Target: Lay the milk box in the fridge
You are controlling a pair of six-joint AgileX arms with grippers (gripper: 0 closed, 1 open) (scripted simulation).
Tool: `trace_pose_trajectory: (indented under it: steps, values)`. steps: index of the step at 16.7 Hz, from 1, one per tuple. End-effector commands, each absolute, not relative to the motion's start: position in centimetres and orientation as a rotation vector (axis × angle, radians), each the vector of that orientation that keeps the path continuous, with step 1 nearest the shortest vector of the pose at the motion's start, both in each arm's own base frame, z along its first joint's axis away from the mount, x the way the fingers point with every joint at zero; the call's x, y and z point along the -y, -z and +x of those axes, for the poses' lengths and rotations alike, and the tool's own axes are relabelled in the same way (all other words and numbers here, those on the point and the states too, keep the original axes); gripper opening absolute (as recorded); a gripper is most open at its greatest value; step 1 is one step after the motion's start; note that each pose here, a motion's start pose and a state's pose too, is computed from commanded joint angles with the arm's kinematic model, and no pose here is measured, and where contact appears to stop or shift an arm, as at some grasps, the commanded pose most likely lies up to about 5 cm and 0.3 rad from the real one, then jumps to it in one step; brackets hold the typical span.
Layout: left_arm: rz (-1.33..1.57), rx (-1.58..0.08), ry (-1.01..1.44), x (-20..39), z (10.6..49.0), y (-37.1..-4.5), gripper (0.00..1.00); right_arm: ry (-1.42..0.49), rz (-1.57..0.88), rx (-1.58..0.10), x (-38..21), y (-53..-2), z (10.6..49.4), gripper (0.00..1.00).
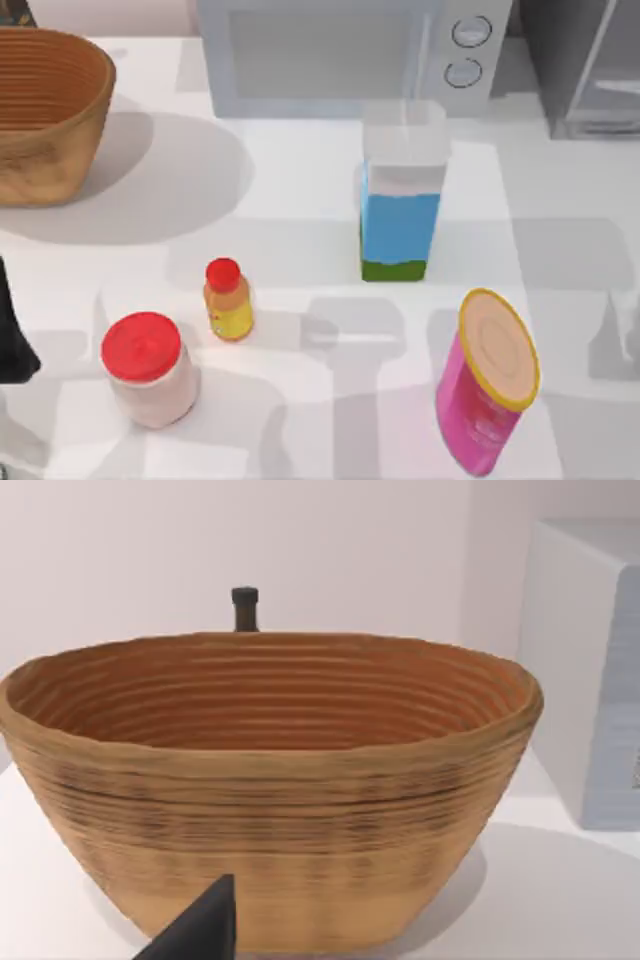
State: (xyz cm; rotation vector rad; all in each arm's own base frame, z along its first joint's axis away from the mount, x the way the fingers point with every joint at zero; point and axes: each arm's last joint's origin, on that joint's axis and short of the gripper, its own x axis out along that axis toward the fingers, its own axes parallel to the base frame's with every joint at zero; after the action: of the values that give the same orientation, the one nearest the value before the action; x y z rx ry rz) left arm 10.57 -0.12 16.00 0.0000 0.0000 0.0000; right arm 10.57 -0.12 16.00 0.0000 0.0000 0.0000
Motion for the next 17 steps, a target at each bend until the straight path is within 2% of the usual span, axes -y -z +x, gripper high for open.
trace_pose_trajectory:
  steps: [3, 10, 17]
  values:
    - [0.0, 0.0, 0.0, 0.1, 10.6, -16.0, 1.0, -0.006, 0.003, -0.011, 0.0, -15.9, 10.6, 1.0]
    - [0.0, 0.0, 0.0, 0.1, 10.6, -16.0, 1.0, -0.094, 0.07, -0.172, -2.3, -18.1, 12.4, 1.0]
    - [0.0, 0.0, 0.0, 0.1, 10.6, -16.0, 1.0, -0.138, 0.126, -0.261, -9.7, -23.2, 18.7, 1.0]
